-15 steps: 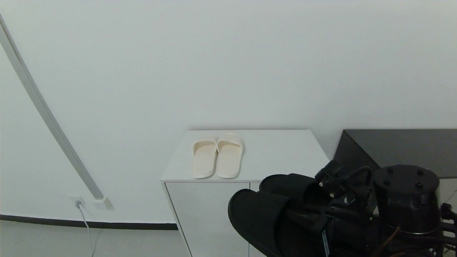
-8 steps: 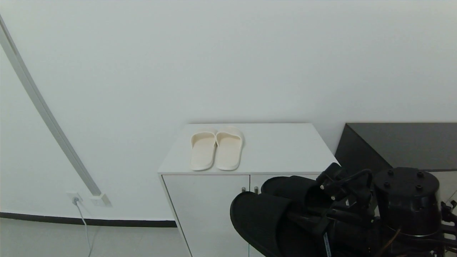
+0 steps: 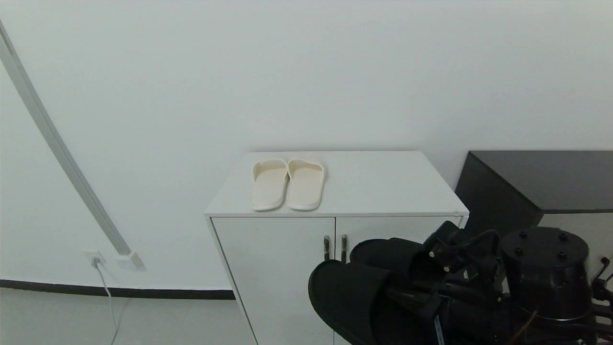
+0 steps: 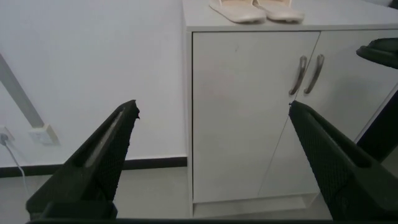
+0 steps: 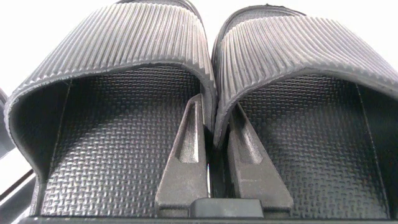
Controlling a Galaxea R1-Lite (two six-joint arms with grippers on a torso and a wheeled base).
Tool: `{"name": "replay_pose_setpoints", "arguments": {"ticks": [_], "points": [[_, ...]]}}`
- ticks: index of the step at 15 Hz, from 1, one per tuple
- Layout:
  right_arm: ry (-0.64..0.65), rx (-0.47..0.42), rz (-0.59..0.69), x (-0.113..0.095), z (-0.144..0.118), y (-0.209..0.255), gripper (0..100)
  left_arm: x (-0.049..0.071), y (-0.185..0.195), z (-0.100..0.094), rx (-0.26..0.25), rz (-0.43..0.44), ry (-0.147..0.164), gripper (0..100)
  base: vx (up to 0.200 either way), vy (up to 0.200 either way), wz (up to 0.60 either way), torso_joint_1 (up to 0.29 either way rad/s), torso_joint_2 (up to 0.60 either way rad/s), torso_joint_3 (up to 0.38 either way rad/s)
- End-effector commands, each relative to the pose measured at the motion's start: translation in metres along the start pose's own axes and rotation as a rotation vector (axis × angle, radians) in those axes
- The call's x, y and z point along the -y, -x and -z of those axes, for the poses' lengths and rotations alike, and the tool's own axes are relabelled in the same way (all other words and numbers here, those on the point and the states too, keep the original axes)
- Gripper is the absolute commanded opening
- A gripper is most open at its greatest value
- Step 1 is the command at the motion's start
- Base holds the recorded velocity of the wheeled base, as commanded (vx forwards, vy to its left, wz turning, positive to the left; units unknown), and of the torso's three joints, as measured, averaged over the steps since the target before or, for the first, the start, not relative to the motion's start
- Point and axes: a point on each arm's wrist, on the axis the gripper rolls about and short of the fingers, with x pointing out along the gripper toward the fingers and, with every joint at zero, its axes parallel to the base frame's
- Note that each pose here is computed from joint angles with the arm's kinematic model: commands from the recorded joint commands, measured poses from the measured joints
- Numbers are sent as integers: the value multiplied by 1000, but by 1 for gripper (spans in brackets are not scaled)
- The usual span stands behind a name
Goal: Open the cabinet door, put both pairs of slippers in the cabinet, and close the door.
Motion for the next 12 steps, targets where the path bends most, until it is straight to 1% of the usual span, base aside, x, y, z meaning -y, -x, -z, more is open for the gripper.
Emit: {"name": "replay_pose_setpoints", "arguments": {"ticks": [1,7,12], "points": [[0,-4,0,0,1,0,0,0,0,0,0,0,0,100,0,0,0,-222,549,320],[8,-10,0,0,3,0,0,0,0,0,0,0,0,100,0,0,0,-220,544,319],[14,-16,1,0,4,-1,0,0,0,0,0,0,0,100,0,0,0,-183,506,316]]}}
